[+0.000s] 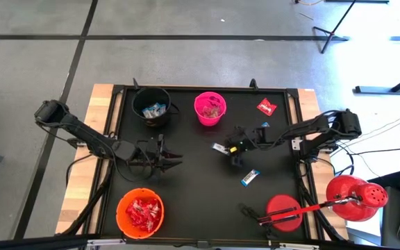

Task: Organize candy in baskets
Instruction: Put the white chocolate bar into the black bucket

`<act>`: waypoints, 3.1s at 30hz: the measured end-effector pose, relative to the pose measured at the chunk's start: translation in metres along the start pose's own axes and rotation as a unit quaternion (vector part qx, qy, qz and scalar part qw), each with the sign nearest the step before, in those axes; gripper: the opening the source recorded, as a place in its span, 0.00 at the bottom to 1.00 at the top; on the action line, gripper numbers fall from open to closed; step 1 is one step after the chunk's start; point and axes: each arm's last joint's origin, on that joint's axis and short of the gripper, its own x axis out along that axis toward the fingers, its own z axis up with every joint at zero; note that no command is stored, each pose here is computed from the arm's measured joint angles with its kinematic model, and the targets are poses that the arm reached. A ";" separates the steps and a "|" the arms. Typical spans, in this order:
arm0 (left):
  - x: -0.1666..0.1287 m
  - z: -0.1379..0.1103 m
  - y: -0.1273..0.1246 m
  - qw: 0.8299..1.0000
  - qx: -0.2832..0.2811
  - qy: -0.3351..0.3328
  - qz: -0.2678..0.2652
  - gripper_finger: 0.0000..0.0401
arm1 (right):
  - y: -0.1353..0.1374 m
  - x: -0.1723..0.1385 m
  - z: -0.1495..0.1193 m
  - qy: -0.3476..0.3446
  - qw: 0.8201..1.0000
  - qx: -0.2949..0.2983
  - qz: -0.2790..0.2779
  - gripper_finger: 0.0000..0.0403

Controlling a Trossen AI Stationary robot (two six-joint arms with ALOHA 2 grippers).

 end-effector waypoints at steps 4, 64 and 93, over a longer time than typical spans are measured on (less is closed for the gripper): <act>0.000 -0.001 0.000 1.000 0.002 0.004 0.002 0.25 | 0.003 -0.007 0.023 -0.035 0.999 0.008 0.028 0.04; 0.015 -0.043 0.006 0.996 -0.009 0.082 0.043 0.25 | 0.026 0.023 0.062 -0.032 0.995 0.073 0.054 0.22; 0.026 -0.034 0.029 0.981 -0.171 0.072 0.046 0.25 | 0.101 -0.017 0.110 -0.144 0.986 -0.078 0.038 0.24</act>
